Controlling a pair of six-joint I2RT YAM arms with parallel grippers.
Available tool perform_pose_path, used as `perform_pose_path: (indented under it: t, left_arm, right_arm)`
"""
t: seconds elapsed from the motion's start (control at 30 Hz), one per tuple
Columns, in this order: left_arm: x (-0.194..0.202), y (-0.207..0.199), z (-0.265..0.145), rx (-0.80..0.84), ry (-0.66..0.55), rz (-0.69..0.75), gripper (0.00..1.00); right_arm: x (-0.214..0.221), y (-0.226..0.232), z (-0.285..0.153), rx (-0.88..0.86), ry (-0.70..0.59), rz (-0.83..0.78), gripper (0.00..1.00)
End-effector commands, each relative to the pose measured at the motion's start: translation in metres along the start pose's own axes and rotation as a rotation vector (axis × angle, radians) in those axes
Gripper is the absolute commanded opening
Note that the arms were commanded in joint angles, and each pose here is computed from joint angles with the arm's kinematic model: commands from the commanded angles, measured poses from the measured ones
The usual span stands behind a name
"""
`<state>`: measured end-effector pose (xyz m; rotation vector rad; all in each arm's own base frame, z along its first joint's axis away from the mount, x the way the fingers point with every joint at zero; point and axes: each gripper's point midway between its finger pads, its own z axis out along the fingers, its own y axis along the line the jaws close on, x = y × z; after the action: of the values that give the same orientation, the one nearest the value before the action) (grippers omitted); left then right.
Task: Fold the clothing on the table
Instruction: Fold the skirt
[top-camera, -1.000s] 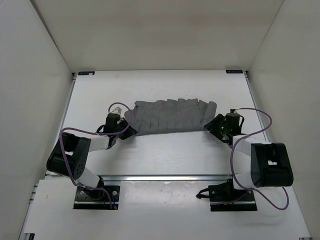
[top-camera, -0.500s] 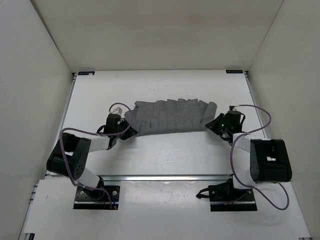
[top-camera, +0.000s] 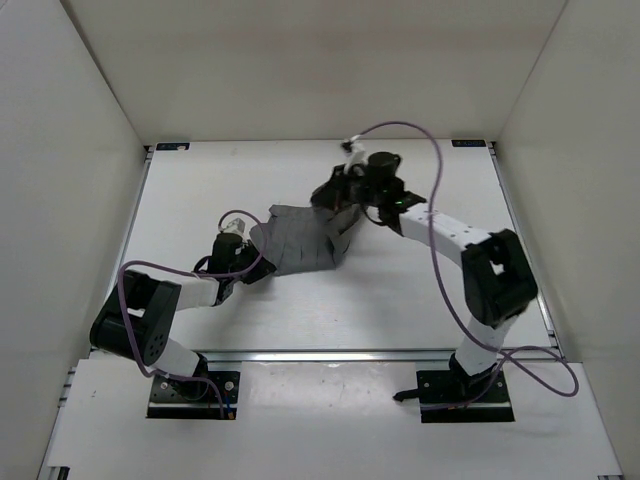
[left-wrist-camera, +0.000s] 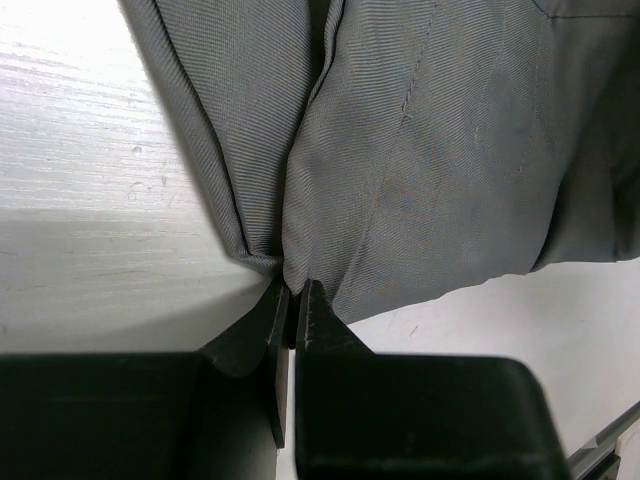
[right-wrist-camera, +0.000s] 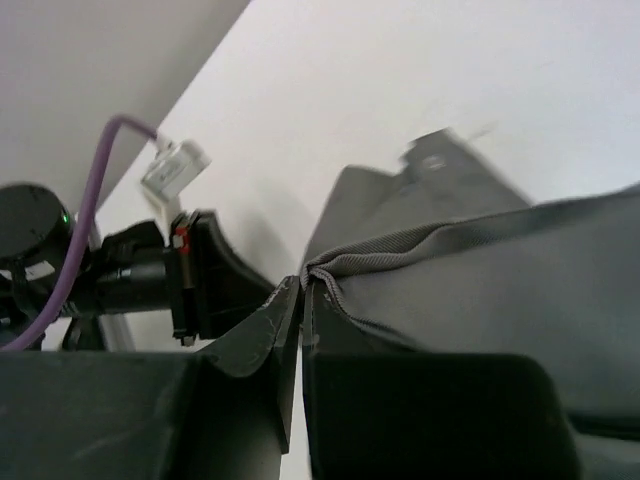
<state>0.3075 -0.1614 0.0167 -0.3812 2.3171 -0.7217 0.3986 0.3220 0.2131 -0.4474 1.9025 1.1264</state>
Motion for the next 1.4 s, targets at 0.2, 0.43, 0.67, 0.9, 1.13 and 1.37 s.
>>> perform_pose_path:
  t: [0.2,0.43,0.67,0.9,1.13,1.37]
  left_arm:
    - [0.020,0.022,-0.007,-0.056,0.035,-0.009,0.00]
    - [0.024,0.021,-0.008,-0.031,0.037,-0.008,0.00]
    - [0.026,0.018,-0.007,0.006,0.041,-0.005,0.00]
    - [0.026,0.022,-0.010,0.009,0.036,-0.001,0.01]
    - [0.022,0.017,-0.014,0.025,0.032,-0.006,0.53]
    - [0.008,0.010,-0.029,0.041,-0.025,-0.008,0.73]
  right_arm:
    - [0.105,0.065,0.062,-0.205,0.360,-0.034,0.00]
    - [0.143,0.071,0.077,-0.222,0.430,0.013,0.00]
    - [0.169,0.067,0.090,-0.251,0.533,0.071,0.00]
    - [0.182,0.070,0.089,-0.292,0.582,0.121,0.00]
    - [0.193,0.063,0.085,-0.310,0.614,0.133,0.17]
    - [0.153,0.078,0.088,-0.355,0.527,0.004,0.35]
